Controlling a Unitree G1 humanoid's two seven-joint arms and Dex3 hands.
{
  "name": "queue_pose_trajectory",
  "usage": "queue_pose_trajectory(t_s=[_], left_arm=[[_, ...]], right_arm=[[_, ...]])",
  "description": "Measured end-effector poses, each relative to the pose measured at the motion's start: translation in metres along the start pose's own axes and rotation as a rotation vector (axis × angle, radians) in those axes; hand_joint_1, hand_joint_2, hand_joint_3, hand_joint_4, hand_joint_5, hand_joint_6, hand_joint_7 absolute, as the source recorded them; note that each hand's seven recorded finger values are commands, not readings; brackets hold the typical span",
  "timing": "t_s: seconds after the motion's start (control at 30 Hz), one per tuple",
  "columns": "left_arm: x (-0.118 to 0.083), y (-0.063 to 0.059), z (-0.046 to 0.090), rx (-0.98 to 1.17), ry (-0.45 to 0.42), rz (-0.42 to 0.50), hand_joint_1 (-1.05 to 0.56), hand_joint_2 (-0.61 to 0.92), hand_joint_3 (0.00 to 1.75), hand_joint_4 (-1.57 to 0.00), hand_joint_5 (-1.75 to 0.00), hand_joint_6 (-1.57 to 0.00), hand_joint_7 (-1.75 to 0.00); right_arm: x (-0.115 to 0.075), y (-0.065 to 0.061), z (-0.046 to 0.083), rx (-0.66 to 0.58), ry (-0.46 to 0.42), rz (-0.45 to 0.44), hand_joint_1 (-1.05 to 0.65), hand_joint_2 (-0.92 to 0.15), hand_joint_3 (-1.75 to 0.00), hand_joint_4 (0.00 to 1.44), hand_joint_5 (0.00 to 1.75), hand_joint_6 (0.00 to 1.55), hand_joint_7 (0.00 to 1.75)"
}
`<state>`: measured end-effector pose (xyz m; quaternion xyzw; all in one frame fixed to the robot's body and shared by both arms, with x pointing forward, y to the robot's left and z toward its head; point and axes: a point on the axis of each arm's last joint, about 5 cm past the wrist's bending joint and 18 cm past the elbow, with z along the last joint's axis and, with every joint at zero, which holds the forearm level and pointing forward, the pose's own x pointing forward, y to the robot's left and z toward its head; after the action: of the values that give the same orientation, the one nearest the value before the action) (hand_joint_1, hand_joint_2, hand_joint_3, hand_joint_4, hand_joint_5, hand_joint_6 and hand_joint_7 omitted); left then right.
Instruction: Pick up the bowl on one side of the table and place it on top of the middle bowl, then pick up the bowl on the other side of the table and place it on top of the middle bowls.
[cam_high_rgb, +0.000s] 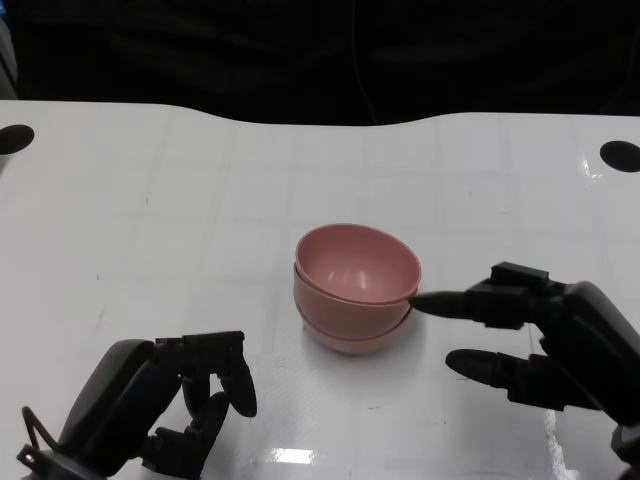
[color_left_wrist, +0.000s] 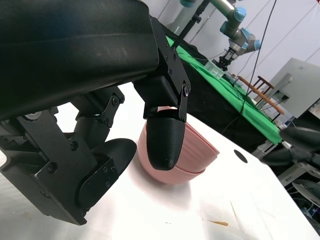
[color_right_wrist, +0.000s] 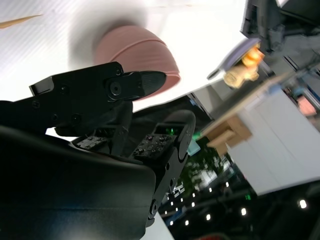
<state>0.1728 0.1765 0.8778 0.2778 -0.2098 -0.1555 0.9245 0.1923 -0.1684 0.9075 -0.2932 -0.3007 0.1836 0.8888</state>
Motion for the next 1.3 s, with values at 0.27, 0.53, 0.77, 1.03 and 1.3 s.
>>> queue_pose_trajectory(t_s=[0.27,0.53,0.77,1.03,1.3], left_arm=[[0.001,0.001,0.001,0.002,-0.006,0.002,-0.04,0.24,1.55,-0.87,-1.73,-0.83,-1.47],[0.001,0.001,0.001,0.002,-0.006,0.002,-0.04,0.24,1.55,-0.87,-1.73,-0.83,-1.47],[-0.001,0.003,0.0,0.014,-0.003,-0.003,0.0,0.24,1.55,-0.89,-1.7,-0.84,-1.45],[0.0,0.004,-0.002,0.012,0.001,-0.004,0.03,0.22,1.57,-0.9,-1.69,-0.85,-1.44],[0.0,0.004,-0.002,-0.004,0.003,-0.006,0.05,0.22,1.58,-0.9,-1.67,-0.86,-1.43]], right_arm=[[-0.01,0.007,0.001,0.064,-0.044,-0.089,0.11,-0.26,-1.33,0.81,1.33,0.87,0.87],[-0.011,0.009,0.0,0.073,-0.045,-0.1,0.11,-0.25,-1.35,0.81,1.33,0.85,0.92],[-0.017,0.016,-0.012,0.075,-0.014,-0.092,0.34,-0.03,-1.74,1.03,1.7,0.98,1.39],[-0.017,0.018,-0.018,0.074,-0.012,-0.088,0.32,0.0,-1.75,1.05,1.7,0.98,1.39],[-0.016,0.018,-0.019,0.075,-0.012,-0.086,0.32,-0.01,-1.74,1.03,1.68,0.97,1.37]])
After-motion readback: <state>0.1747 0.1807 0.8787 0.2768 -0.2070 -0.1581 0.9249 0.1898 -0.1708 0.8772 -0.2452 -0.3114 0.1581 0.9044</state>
